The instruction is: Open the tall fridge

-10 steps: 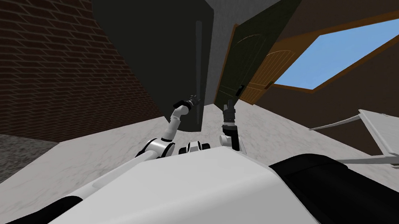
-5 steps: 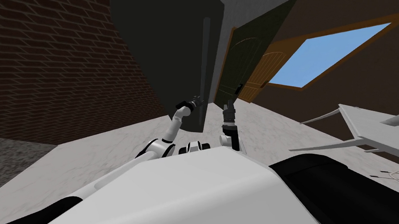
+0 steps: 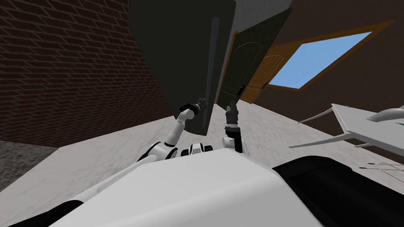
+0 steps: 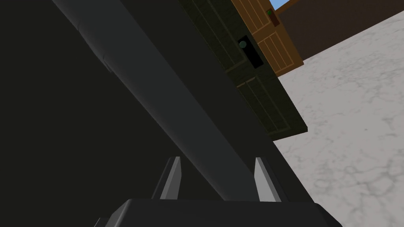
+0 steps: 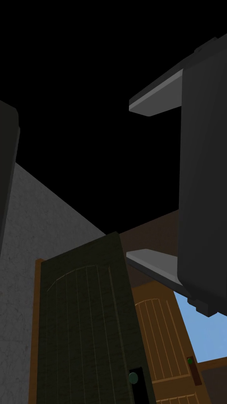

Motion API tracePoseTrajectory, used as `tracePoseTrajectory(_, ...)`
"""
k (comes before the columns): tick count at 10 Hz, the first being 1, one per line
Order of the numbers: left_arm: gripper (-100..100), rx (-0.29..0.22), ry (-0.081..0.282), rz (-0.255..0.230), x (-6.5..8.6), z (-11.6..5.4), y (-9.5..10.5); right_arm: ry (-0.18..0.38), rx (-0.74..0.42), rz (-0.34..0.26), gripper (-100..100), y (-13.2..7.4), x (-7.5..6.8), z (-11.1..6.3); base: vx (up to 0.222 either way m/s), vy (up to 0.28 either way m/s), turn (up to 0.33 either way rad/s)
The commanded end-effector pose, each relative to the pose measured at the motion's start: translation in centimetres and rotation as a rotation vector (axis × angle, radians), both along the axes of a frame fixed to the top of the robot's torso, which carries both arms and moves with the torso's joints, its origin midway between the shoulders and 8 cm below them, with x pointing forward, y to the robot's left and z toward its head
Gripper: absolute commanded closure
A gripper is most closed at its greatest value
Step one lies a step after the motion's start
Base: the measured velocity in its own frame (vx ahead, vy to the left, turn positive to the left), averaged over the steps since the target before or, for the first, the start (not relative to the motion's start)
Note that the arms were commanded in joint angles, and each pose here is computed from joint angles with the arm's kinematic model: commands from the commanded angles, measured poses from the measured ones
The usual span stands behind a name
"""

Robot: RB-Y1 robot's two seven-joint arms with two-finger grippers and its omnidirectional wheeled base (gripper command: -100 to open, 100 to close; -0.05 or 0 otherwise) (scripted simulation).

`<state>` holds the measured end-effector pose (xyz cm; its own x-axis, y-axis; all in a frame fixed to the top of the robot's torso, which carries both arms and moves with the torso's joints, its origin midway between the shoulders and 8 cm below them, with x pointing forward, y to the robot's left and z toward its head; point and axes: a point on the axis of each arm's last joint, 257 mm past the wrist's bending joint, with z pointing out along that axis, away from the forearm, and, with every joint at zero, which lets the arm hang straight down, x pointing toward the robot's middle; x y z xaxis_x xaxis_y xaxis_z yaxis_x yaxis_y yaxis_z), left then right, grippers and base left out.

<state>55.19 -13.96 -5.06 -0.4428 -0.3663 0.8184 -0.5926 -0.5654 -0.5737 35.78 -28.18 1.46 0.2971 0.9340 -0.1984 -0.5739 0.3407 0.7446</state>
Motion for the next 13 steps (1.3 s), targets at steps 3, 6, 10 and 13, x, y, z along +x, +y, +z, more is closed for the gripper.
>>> tracePoseTrajectory(3,100,-0.004,-0.01,-0.101,-3.7,0.4,-2.9,0.0,0.0,0.0,0,0.0,0.0,0.0,-0.053,0.267,-0.08)
tracePoseTrajectory(6,100,-0.006,-0.013,-0.159,-5.9,0.6,-4.4,0.0,0.0,0.0,0,0.0,0.0,0.0,-0.051,0.298,-0.087)
tracePoseTrajectory(10,-100,-0.005,-0.002,-0.236,-8.1,1.8,-5.8,0.0,0.0,0.0,0,0.0,0.0,0.0,-0.033,0.133,0.031)
tracePoseTrajectory(13,-100,-0.002,-0.002,-0.274,-8.6,3.9,-6.0,0.0,0.001,0.0,0,0.0,0.0,0.0,-0.009,-0.107,0.119)
